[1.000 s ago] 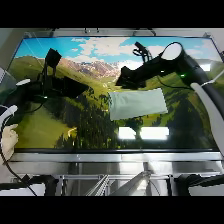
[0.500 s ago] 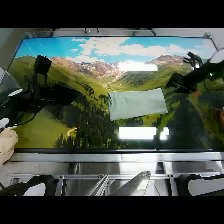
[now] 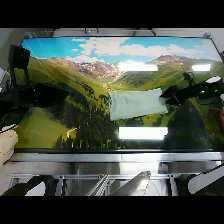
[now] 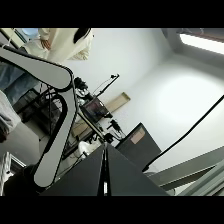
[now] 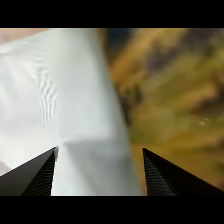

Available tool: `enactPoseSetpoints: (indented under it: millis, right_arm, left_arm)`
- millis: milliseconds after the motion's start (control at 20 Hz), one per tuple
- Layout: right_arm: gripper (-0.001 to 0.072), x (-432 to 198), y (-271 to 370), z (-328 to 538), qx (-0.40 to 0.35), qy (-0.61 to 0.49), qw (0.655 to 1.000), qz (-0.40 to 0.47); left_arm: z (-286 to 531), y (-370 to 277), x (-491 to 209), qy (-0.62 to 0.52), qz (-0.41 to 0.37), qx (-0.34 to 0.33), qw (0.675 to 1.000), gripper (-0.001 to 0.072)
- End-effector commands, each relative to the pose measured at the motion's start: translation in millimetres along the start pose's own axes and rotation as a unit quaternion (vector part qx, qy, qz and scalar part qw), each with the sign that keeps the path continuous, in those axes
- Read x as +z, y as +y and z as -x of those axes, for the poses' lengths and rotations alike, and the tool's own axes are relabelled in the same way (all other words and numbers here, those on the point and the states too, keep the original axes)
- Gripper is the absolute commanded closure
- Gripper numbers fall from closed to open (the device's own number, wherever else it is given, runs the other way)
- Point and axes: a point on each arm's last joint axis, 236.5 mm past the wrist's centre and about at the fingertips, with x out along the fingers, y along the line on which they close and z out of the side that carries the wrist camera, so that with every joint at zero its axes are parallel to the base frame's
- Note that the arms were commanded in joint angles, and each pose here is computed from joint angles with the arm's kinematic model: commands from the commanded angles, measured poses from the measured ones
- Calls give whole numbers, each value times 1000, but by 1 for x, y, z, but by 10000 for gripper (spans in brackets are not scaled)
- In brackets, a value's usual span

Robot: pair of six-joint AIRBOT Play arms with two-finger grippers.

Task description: Fold the shirts.

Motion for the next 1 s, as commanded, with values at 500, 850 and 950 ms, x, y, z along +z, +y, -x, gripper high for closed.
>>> enactPoseSetpoints:
  millis: [500,850,950]
  right_arm:
    - [694,55,123,130,41,-140,988,53]
    - [694,-62,-49,384,-222,-324,839,-377]
    - [694,-145,-100,407,-332,-257,779,-466]
  left_arm:
    - [-2,-9,-3,7,-10,-3,1000,690]
    - [0,8,-24,52,-8,31,998,690]
    - [1,12,-29,62,-4,40,997,690]
